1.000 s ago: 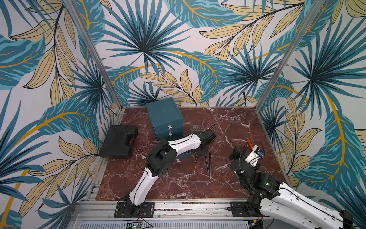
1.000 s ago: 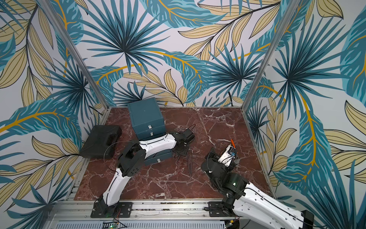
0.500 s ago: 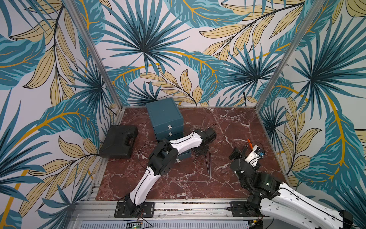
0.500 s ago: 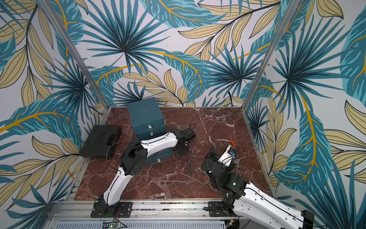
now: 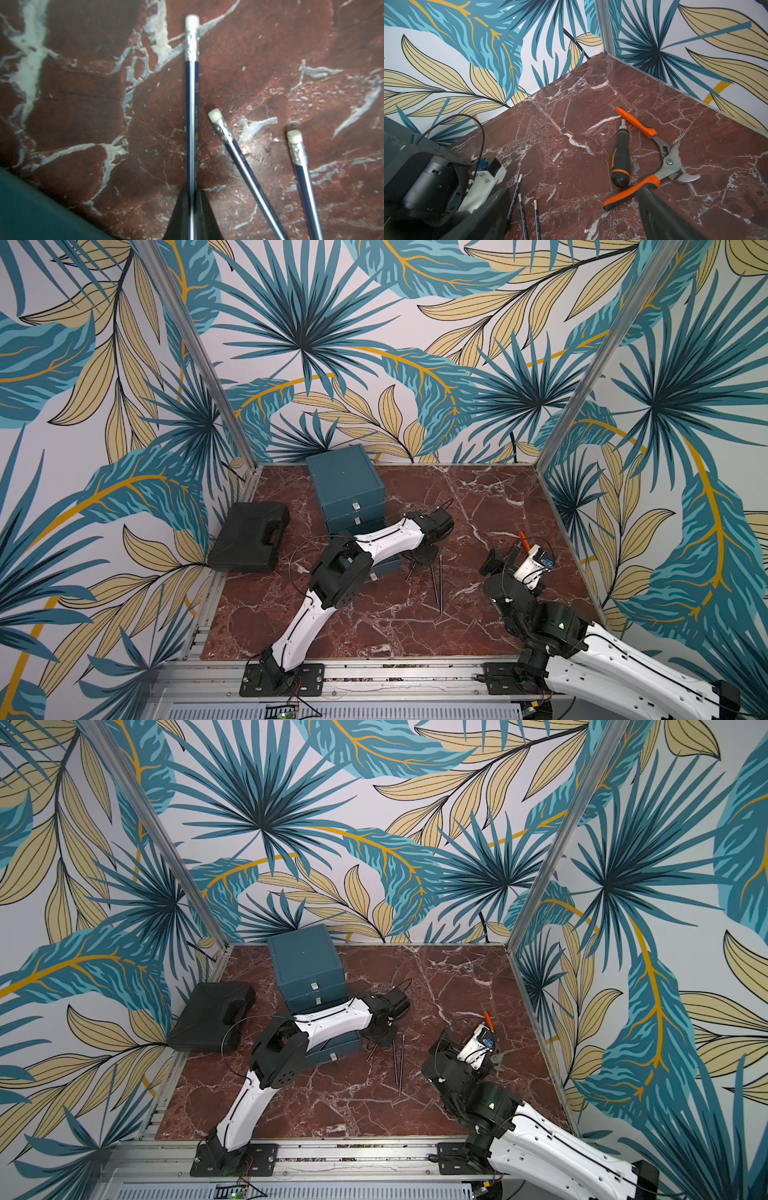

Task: Please place the pencils in the drawer according to their color
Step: Pick up the pencil from the center of the board, then place the pencil in the drawer.

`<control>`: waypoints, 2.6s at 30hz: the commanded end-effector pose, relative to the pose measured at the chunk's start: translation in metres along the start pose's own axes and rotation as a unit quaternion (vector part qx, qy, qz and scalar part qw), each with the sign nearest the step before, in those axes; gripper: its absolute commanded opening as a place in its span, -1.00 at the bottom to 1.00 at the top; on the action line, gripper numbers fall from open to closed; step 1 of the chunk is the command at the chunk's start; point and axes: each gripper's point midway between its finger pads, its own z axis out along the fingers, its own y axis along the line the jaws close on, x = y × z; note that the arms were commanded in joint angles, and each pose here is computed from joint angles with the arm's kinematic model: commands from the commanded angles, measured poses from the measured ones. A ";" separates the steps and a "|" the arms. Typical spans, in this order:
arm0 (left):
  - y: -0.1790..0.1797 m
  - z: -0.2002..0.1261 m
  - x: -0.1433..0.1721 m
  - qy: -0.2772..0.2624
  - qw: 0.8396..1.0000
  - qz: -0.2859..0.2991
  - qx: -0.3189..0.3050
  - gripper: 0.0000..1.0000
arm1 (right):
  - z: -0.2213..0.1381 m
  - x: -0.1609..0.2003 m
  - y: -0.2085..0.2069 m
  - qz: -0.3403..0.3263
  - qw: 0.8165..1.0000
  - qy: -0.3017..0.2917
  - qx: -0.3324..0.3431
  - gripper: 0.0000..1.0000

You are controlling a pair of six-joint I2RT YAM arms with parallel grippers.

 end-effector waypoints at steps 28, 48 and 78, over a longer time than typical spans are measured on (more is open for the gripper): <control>0.047 -0.151 -0.029 -0.209 0.977 -0.027 -0.017 -1.00 | -0.002 -0.004 -0.001 -0.009 1.000 0.004 -0.002 0.99; 0.125 -0.154 0.045 -0.221 0.972 0.035 -0.079 -1.00 | -0.004 -0.010 0.010 -0.013 1.000 0.009 -0.009 0.99; 0.153 -0.076 0.066 -0.117 0.988 0.036 -0.092 -1.00 | 0.003 0.010 0.020 -0.036 0.999 0.040 -0.004 0.99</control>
